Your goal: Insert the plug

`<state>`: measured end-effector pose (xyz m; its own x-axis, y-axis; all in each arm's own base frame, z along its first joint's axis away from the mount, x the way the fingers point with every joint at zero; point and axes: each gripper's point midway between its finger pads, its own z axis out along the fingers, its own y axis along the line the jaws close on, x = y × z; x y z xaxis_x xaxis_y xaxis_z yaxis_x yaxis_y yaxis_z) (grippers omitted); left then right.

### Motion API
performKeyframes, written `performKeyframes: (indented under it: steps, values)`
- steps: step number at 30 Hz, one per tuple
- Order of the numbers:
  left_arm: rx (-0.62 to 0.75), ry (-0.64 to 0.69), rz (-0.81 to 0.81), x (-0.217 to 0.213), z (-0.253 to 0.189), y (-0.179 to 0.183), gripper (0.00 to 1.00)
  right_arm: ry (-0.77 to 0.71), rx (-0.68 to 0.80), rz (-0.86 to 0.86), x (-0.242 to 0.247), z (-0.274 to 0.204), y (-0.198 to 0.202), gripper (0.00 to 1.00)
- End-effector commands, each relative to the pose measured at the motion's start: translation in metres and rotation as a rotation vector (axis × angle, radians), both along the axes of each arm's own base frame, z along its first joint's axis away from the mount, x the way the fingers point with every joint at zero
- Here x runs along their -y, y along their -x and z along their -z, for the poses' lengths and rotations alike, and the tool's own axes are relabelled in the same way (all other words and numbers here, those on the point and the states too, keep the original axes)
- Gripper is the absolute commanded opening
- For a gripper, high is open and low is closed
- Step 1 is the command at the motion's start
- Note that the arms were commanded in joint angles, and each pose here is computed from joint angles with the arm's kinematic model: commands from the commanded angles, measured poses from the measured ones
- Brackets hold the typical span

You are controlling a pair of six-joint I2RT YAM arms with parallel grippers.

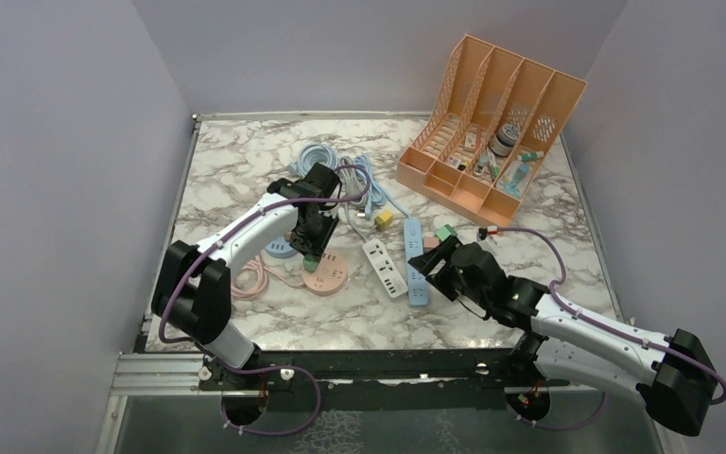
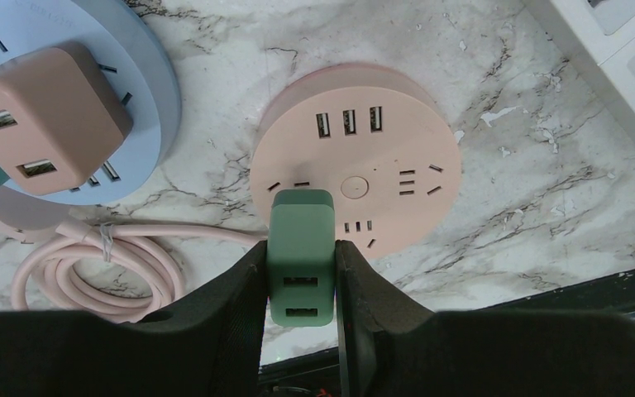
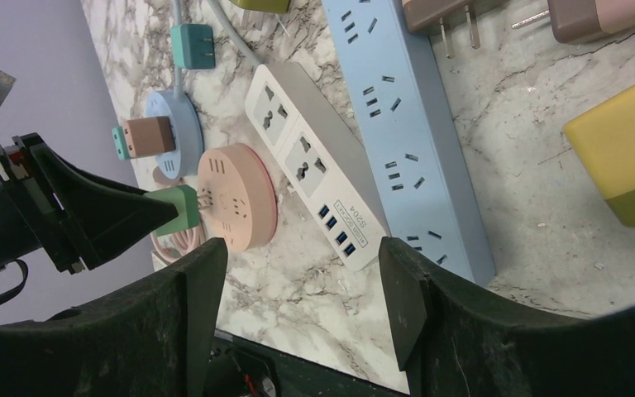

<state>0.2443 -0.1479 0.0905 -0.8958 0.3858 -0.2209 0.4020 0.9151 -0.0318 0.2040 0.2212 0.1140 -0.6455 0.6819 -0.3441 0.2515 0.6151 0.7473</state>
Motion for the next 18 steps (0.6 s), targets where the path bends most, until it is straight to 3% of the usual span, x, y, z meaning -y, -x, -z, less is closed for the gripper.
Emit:
performKeyframes:
  steps: [1,11,18]
  values:
    - [0.000,-0.030,-0.017,-0.006,0.003,0.002,0.00,0.014,-0.006,0.032,0.006,0.007,-0.002,0.68]
    - [0.010,-0.024,-0.026,-0.002,0.012,-0.005,0.00,0.018,-0.004,0.034,0.007,0.007,-0.003,0.67]
    - [0.070,0.018,-0.034,0.002,-0.007,-0.010,0.00,0.020,-0.001,0.036,0.007,0.007,-0.003,0.67]
